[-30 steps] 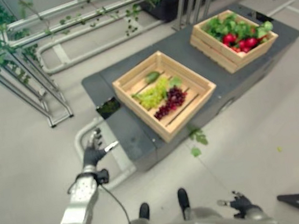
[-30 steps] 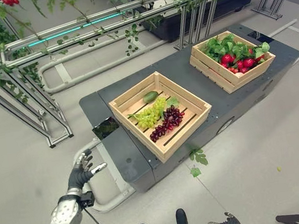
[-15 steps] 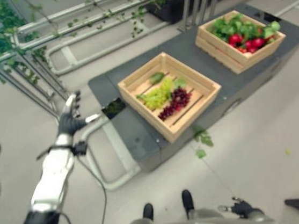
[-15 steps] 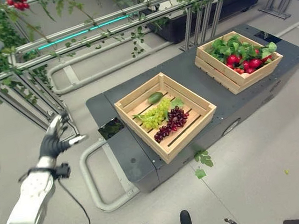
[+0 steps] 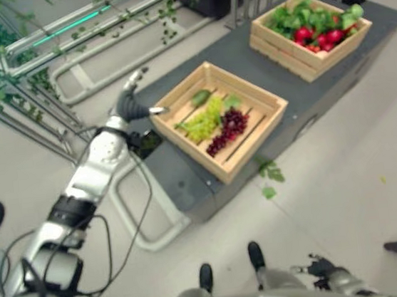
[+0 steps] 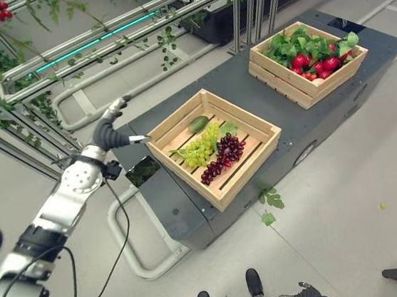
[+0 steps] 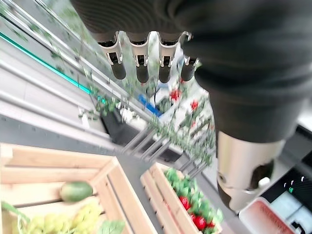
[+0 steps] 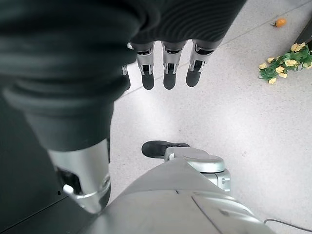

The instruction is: Pick up the fruits from the basket on one side to the basket on the other side

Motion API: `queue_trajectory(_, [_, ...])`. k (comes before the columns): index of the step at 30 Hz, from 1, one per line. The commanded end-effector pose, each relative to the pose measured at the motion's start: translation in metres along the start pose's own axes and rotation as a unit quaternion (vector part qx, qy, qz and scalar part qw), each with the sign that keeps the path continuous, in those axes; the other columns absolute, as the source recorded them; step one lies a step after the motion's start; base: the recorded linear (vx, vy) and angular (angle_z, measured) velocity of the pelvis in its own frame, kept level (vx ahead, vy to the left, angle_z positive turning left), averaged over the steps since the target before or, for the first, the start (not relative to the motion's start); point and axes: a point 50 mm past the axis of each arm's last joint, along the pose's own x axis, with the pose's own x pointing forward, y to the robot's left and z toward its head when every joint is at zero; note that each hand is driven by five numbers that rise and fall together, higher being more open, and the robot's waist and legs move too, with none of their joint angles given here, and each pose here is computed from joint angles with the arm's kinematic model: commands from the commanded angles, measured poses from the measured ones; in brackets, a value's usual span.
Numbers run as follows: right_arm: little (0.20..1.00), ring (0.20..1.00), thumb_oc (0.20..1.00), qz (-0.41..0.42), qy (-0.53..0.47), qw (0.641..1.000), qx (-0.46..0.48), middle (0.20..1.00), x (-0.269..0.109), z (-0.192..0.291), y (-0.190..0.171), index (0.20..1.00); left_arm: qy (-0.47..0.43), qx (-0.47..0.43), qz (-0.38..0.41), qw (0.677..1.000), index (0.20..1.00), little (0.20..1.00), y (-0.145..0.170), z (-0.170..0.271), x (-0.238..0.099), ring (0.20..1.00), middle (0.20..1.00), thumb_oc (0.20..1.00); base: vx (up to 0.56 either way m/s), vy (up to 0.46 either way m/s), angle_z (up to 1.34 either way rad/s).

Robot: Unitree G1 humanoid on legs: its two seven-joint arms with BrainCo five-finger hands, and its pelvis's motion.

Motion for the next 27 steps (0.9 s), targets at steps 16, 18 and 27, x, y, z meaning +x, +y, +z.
queue_trajectory(16, [1.0,1.0,1.0,-0.046,-0.04,0.998,0.0,1.0,0.002,0.027,-0.023,1.0,0.017,0.103,0.025,0.994,1.0,1.0,0.005,0.022,0.053,1.0,1.0,1.0,-0.03,0.036,-0.25])
queue_trajectory(18, [1.0,1.0,1.0,-0.05,-0.042,0.998,0.001,1.0,0.002,0.028,-0.025,1.0,0.049,0.094,0.026,0.994,1.0,1.0,0.004,0.008,0.052,1.0,1.0,1.0,-0.02,0.042,-0.32])
queue_trajectory(27, [1.0,1.0,1.0,-0.057,-0.046,0.997,0.013,1.0,0.002,0.028,-0.026,1.0,0.154,0.105,0.034,0.982,1.0,1.0,0.01,-0.03,0.047,1.0,1.0,1.0,-0.02,0.003,-0.17])
